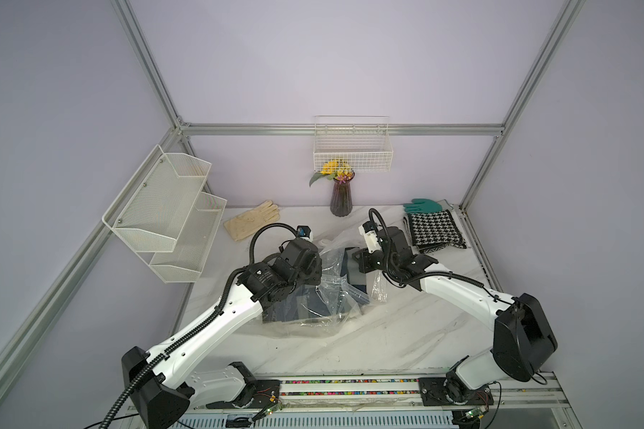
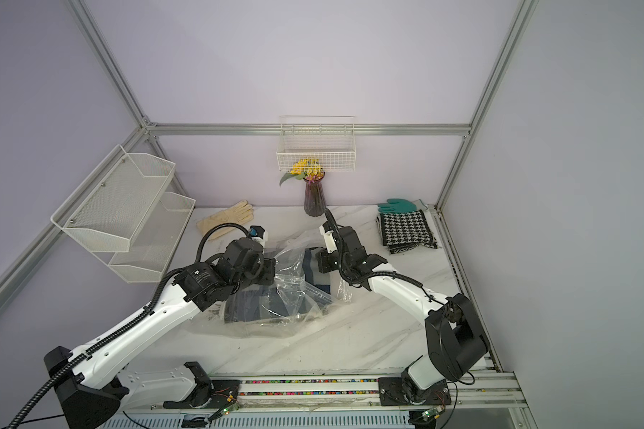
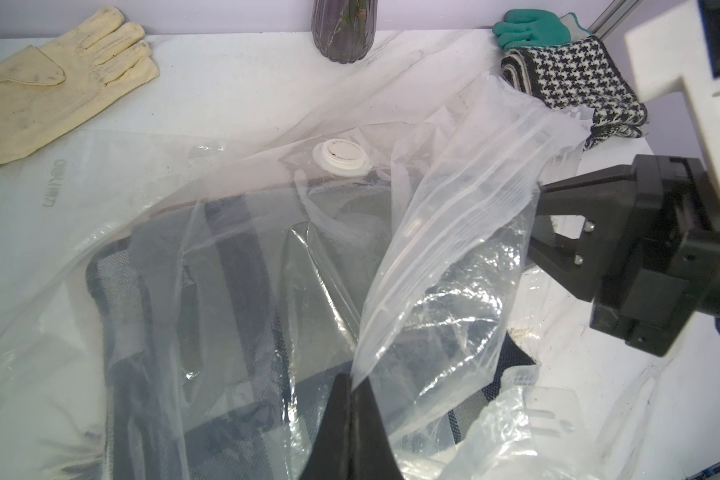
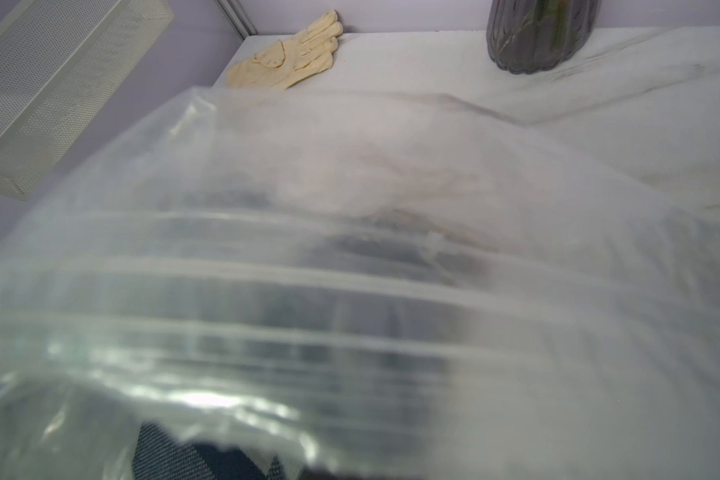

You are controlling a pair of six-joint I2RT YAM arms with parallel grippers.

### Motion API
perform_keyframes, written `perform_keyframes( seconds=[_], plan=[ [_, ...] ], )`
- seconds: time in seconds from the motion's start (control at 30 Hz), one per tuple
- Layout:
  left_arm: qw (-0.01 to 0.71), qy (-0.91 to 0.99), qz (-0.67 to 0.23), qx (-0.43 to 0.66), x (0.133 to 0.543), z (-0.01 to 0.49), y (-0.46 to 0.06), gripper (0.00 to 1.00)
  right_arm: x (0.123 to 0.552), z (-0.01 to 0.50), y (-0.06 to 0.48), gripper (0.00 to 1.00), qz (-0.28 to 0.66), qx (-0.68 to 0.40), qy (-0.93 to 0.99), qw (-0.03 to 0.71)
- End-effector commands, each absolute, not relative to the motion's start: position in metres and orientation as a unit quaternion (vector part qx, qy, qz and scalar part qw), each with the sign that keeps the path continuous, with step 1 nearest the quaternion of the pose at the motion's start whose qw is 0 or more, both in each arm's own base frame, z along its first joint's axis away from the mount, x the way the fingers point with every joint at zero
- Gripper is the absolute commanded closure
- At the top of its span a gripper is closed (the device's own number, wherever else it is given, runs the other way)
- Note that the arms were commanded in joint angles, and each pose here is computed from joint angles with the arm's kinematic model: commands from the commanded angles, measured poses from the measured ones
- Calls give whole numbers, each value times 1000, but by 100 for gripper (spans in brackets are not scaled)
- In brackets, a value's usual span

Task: Take the scarf out of the vacuum bag
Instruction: Take out the scarf from the vacuum bag.

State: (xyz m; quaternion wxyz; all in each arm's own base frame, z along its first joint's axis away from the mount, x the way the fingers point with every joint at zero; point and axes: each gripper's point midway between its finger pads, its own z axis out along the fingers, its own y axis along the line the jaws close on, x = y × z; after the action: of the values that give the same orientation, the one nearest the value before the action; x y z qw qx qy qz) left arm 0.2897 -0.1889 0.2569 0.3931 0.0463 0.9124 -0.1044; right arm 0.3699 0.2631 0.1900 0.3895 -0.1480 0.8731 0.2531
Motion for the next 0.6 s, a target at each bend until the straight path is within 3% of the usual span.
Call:
perform_keyframes(
  seconds=[0.0, 0.57],
  plan=[
    [421, 902, -97, 13, 300, 278, -179, 100, 376, 210, 237, 100, 231, -106, 873, 415],
    [424, 901, -88, 6, 304, 277, -172, 100, 383, 220, 149, 100, 157, 17, 910, 384]
  ],
)
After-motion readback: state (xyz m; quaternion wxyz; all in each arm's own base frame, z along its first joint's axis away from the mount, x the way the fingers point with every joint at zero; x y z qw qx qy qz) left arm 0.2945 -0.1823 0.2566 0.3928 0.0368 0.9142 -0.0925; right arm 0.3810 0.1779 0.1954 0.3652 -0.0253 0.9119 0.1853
